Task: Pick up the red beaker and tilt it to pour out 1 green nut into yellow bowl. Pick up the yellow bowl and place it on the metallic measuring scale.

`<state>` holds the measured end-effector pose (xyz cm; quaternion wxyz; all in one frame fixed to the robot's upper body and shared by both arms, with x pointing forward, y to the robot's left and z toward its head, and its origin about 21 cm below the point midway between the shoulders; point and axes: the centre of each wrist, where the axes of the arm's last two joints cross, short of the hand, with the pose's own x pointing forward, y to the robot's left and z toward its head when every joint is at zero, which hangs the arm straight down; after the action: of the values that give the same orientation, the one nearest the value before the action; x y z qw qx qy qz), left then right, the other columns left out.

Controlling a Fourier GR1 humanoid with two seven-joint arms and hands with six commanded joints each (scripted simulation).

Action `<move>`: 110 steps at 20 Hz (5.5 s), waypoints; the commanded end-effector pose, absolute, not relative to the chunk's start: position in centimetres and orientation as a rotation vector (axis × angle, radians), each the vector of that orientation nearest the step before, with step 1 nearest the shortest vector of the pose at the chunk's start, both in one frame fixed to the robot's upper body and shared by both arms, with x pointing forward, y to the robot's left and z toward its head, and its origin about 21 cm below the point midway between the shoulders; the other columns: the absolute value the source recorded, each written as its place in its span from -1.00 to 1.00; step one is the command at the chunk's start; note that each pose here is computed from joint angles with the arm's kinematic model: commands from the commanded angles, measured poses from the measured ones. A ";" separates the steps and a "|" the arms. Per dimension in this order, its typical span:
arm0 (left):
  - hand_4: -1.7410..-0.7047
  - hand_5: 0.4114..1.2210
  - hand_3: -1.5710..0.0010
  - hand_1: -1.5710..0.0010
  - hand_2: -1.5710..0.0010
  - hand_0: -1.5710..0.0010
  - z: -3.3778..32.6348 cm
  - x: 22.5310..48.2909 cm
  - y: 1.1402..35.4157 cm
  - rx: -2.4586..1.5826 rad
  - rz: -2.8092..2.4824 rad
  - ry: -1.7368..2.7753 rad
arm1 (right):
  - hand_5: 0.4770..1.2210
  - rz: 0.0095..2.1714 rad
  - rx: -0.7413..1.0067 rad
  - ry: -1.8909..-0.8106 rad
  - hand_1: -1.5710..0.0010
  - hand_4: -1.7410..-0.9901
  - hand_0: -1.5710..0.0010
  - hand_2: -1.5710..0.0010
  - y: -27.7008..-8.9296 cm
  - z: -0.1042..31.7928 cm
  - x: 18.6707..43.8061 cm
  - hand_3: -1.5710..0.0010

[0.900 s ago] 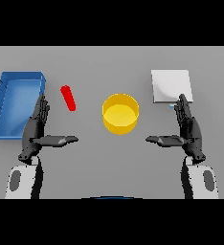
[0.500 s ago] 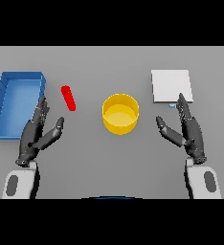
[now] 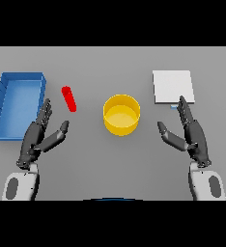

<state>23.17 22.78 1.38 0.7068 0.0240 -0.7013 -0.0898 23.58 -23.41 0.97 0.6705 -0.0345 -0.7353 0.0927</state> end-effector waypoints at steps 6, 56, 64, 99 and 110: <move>0.02 -0.38 1.00 1.00 1.00 1.00 -0.1 26.5 22.5 0.090 -0.211 -1.531 | -0.61 0.223 -0.059 -1.670 1.00 0.19 1.00 1.00 -23.5 1.0 24.0 1.00; -0.76 0.85 -0.99 -0.99 -0.99 -0.99 4.9 37.4 17.0 0.259 -0.482 -1.702 | -0.47 0.243 -0.115 -1.656 1.00 0.24 1.00 1.00 -24.4 0.7 24.1 1.00; -0.94 0.78 -1.00 -1.00 -1.00 -1.00 8.2 38.5 14.8 0.491 -0.935 -1.663 | -0.43 0.227 -0.115 -1.641 1.00 0.24 1.00 1.00 -23.8 0.9 24.1 1.00; -1.00 1.00 -0.99 -1.00 -1.00 -1.00 11.9 39.1 1.5 1.330 -2.615 -0.819 | -0.66 0.165 -0.099 -1.609 1.00 0.20 1.00 1.00 -23.5 0.5 23.6 1.00; -1.00 1.00 -1.00 -1.00 -1.00 -1.00 13.2 39.7 0.2 1.486 -2.714 -0.707 | -0.71 0.187 -0.122 -1.613 1.00 0.35 1.00 1.00 -23.5 0.5 23.8 1.00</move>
<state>39.75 0.25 13.25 -0.0152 0.4679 -0.2224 -0.8552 23.81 -23.52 0.48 0.6867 -0.0541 -0.7201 0.0837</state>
